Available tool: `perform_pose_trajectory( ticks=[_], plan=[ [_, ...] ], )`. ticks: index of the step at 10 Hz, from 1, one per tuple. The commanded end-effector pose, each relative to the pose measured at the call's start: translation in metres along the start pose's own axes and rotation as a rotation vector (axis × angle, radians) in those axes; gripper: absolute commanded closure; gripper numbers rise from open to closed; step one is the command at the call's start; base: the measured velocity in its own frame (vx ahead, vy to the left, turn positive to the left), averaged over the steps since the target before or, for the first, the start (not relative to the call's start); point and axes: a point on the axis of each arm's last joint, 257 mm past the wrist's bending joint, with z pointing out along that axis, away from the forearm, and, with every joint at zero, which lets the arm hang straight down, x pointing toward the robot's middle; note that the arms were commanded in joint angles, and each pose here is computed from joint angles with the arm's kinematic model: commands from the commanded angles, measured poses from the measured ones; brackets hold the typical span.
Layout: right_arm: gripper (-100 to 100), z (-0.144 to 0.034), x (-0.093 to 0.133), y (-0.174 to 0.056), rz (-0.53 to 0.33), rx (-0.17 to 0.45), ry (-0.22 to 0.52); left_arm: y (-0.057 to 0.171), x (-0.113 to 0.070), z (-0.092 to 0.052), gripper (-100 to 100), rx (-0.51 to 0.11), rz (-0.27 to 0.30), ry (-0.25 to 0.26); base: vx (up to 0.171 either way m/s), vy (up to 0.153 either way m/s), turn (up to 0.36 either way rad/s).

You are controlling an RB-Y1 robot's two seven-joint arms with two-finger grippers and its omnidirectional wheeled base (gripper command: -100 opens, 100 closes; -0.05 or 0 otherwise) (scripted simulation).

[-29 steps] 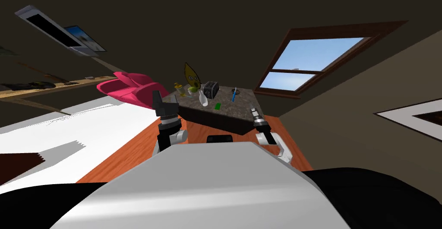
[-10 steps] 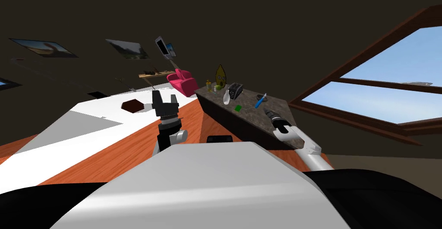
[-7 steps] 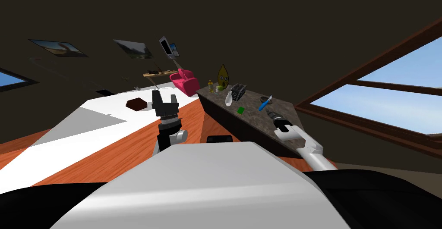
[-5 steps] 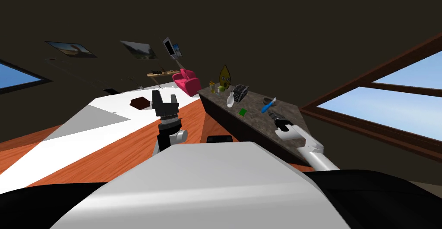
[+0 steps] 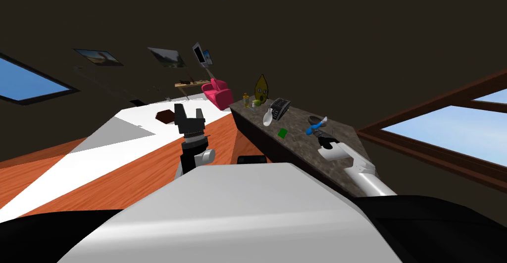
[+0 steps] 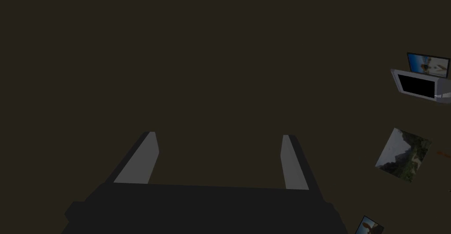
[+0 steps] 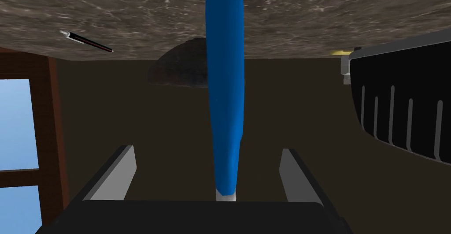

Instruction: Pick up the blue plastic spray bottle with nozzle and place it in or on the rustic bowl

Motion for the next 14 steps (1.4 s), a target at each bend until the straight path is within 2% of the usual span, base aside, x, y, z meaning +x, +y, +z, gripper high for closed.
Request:
perform_pose_trajectory(
  ticks=[1, 4, 5, 6, 7, 10, 11, 12, 14],
  plan=[
    [-100, 0.004, 0.0, -0.015, -0.014, 0.046, 0.007, 0.0, 0.0, 0.0, 0, 0.0, 0.0, 0.0, 0.101, 0.024, 0.106],
    [-100, 0.008, -0.005, -0.037, -0.035, 0.108, 0.012, 0.0, 0.0, 0.0, 0, 0.0, 0.0, 0.0, 0.063, 0.003, 0.081],
    [-100, 0.007, -0.004, -0.032, -0.03, 0.092, 0.011, 0.0, 0.0, 0.0, 0, 0.0, 0.0, 0.0, 0.023, -0.001, 0.019],
    [0, 0.007, -0.004, -0.034, -0.031, 0.096, 0.011, 0.0, 0.0, 0.0, 0, 0.0, 0.0, 0.0, 0.0, 0.0, 0.0],
    [-100, 0.011, -0.004, -0.041, -0.02, 0.126, 0.009, 0.0, 0.0, 0.0, 0, 0.0, 0.0, 0.0, -0.038, -0.023, 0.194],
    [-100, 0.016, -0.004, -0.055, 0.001, 0.186, 0.008, 0.0, 0.0, 0.0, 0, 0.0, 0.0, 0.0, -0.108, -0.075, 0.246],
    [-100, 0.015, -0.005, -0.053, -0.003, 0.172, 0.007, 0.0, 0.0, 0.0, 0, 0.0, 0.0, 0.0, -0.049, -0.045, 0.042],
    [100, 0.015, -0.005, -0.054, -0.003, 0.175, 0.007, 0.0, 0.0, 0.0, 0, 0.0, 0.0, 0.0, -0.009, -0.008, -0.008],
    [100, 0.015, -0.005, -0.055, -0.002, 0.177, 0.008, 0.0, 0.0, 0.0, 0, 0.0, 0.0, 0.0, -0.003, -0.003, -0.005]
  ],
)
